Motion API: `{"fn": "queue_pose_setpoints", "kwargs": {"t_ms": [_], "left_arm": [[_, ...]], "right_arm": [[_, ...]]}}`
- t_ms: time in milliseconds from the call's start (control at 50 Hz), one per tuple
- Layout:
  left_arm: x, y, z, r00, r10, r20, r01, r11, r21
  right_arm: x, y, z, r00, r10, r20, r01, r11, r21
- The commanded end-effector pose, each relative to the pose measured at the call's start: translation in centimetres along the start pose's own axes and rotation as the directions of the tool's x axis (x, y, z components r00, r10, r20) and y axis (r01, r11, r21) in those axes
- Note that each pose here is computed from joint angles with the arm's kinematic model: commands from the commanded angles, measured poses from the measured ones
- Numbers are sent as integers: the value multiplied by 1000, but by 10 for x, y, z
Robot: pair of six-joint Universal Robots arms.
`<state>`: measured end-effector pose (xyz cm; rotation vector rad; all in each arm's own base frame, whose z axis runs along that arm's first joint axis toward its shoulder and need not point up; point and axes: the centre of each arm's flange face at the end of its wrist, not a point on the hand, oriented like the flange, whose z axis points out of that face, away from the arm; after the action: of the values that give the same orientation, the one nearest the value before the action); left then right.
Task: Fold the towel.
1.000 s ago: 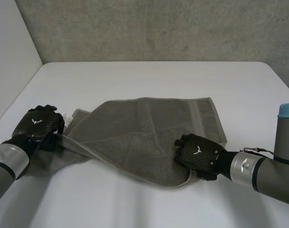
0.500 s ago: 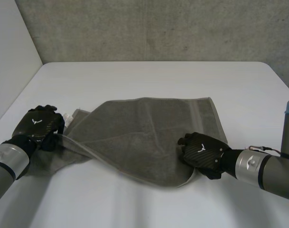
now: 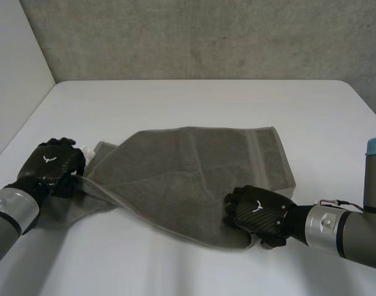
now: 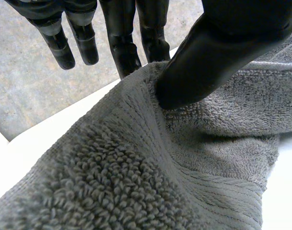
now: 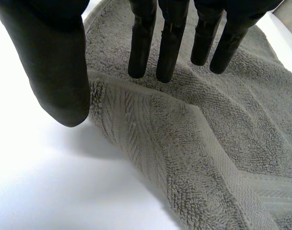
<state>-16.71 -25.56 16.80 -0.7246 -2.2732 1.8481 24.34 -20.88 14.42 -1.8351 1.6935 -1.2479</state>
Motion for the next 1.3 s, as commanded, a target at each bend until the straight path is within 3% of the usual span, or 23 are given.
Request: {"fn": "queue_pose_setpoints", "kwargs": {"t_ms": [20, 440, 780, 980, 1100, 1120, 1240, 1300], "left_arm": [[1, 0, 0, 1000, 0, -3, 0, 1000, 0], [-1, 0, 0, 1000, 0, 2, 0, 1000, 1], [3, -7, -4, 1000, 5, -5, -5, 1000, 15], [7, -47, -12, 999, 0, -33, 6, 986, 169], [7, -58, 0, 998, -27, -55, 37, 980, 194], [10, -54, 6, 997, -33, -71, 45, 984, 173], [30, -41, 18, 989, -40, -143, 57, 991, 124], [36, -32, 22, 985, -47, -163, 63, 994, 92]], "right_arm": [[3, 2, -1, 1000, -1, -10, 1, 1000, -3], [8, 14, -1, 999, -24, -25, 24, 999, -34], [13, -5, -17, 999, -8, -48, 8, 1000, -2], [38, -45, -39, 989, 106, -106, -84, 978, 192], [79, -34, -27, 934, 286, -216, -241, 947, 212], [91, -22, -19, 906, 320, -276, -281, 944, 171], [101, 18, -6, 824, 280, -492, -354, 933, -63], [99, 25, -4, 814, 278, -511, -373, 923, -91]]}}
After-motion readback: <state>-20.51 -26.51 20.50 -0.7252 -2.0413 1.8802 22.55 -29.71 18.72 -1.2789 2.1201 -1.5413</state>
